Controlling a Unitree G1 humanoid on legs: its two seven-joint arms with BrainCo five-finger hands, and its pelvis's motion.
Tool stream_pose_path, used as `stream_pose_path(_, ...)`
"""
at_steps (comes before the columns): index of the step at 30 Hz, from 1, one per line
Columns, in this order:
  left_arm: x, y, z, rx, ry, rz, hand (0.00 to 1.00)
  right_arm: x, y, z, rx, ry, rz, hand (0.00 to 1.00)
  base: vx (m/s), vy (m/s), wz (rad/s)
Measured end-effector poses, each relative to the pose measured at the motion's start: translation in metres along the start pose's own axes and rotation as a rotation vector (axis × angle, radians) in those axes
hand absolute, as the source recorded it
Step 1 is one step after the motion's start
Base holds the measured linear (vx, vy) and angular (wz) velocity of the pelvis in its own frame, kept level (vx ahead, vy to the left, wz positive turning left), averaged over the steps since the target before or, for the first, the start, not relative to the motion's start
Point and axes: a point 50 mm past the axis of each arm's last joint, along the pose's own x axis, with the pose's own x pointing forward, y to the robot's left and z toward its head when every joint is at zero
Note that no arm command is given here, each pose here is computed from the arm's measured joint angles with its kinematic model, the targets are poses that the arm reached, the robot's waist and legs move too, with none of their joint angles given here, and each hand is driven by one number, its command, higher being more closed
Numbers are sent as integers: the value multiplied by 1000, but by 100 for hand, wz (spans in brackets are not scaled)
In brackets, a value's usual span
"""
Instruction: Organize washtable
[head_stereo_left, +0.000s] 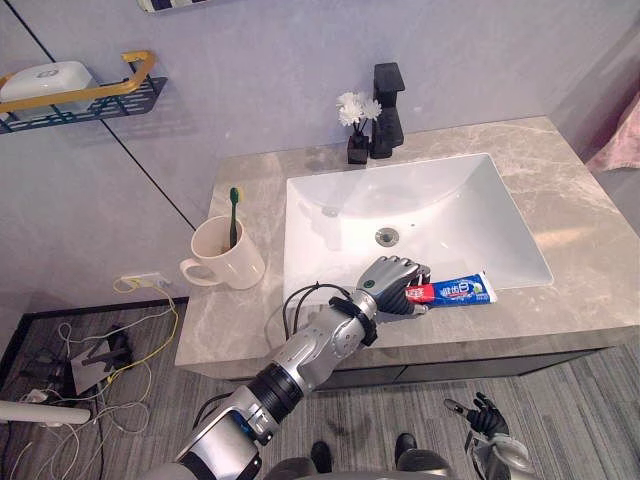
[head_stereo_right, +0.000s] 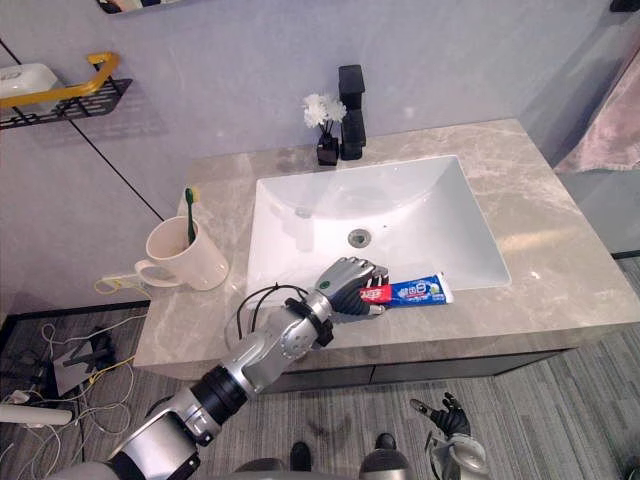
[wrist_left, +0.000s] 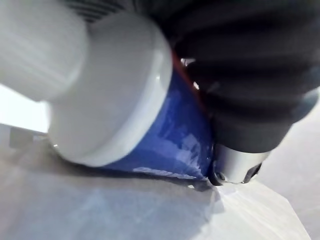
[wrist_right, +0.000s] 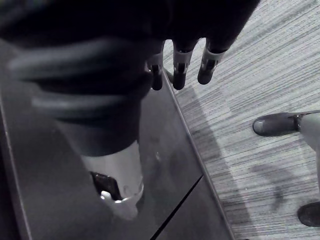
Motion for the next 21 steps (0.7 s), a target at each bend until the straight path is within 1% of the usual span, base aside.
stream_pose_path(7, -2, 1, -1, -47, 12, 16, 100, -1, -1, -1, 7, -1, -8, 0, -4, 2, -2)
stream_pose_path(13, -18, 6, -13, -140, 84, 84, 100, -4, -10, -1, 57, -20, -62, 0, -11, 5, -13)
stream_pose_path(17, -30, 23, -21, -164, 125, 193, 100, -9, -21, -1, 106, -46, -107, 0, -6, -7, -11)
stream_pose_path(18, -35, 31, -22, -179, 130, 244, 100, -10, -23, -1, 128, -50, -117, 0, -5, -8, -10)
stream_pose_path(21, -40, 47, -20, -193, 117, 333, 100, -12, -28, -2, 179, -58, -146, 0, -23, -8, -12)
